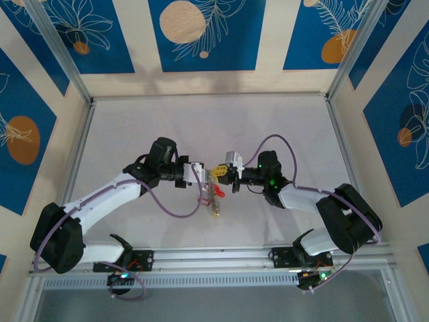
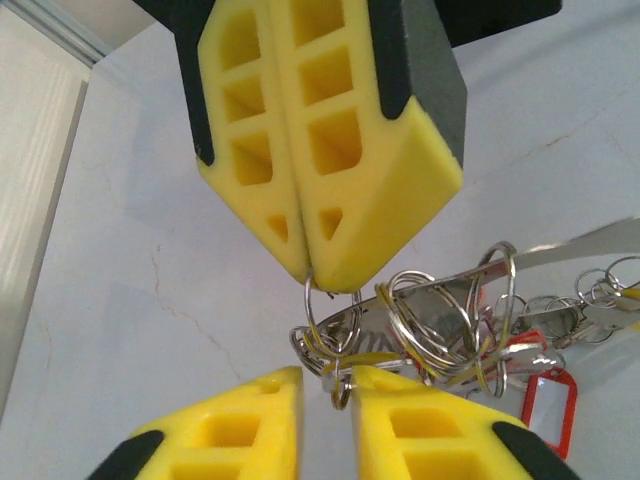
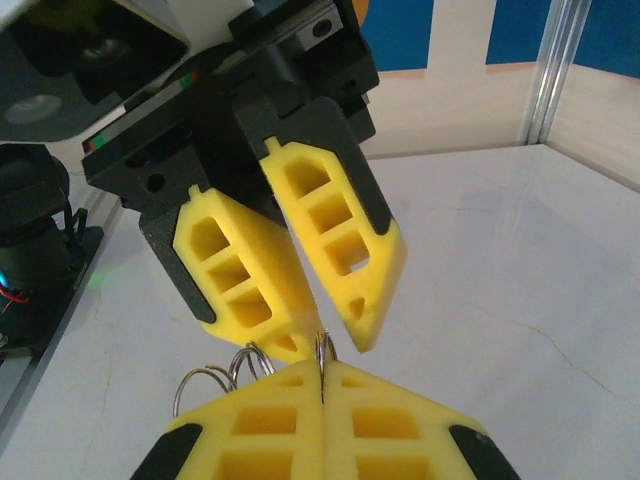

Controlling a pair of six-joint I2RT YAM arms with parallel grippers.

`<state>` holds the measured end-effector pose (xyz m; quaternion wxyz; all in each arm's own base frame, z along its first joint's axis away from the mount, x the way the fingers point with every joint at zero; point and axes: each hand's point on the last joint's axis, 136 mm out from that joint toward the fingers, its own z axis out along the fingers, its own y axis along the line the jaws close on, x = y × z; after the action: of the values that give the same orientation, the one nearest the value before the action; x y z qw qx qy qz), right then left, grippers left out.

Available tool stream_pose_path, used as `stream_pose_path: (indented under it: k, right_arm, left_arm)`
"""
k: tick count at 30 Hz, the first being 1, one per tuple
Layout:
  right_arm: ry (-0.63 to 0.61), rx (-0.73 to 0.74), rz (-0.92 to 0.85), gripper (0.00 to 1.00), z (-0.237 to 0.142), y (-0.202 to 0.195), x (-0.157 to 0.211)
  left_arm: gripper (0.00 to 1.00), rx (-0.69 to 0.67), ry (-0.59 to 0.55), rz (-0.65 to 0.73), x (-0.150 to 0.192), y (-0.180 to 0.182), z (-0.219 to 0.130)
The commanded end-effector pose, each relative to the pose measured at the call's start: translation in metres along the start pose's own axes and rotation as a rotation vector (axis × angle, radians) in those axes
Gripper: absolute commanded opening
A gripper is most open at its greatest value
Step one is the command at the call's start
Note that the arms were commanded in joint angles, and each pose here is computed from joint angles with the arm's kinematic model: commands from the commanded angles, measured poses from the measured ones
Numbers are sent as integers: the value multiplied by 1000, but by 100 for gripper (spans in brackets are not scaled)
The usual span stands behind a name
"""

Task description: Put the keys on the keyring

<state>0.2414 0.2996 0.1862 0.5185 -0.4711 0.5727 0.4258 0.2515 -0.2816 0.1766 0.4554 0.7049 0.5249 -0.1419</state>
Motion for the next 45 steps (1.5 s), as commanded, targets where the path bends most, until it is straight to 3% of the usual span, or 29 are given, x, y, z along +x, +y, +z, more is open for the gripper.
stream_pose_path:
  k: [1,7,13,17,31,34,45]
  right_arm:
    - [-48,-1,-81,0,-1,2,-10]
    - [-49,-8,-104,0,-2,5,-10]
    - [-46,-21,-136,0,-2,9,-8]
    - [-41,-33,-155,0,-1,12,-6]
    - [-24,-55,-172,0,2,16,0]
    - [-24,-58,-173,0,2,16,0]
    - [-17,-62,-178,0,3,17,-1]
  left_arm:
    - [23,19,-44,-28,-9,-6,0]
    - [31,19,-61,-62,-9,-8,-4]
    - [32,1,-142,-143,-19,0,-10]
    - [25,-5,-167,-196,-17,8,-15]
    - [24,133,-262,-272,-29,0,-14]
    - [17,139,-254,-278,-26,-1,-12]
    - [13,143,-226,-301,-17,-3,-6]
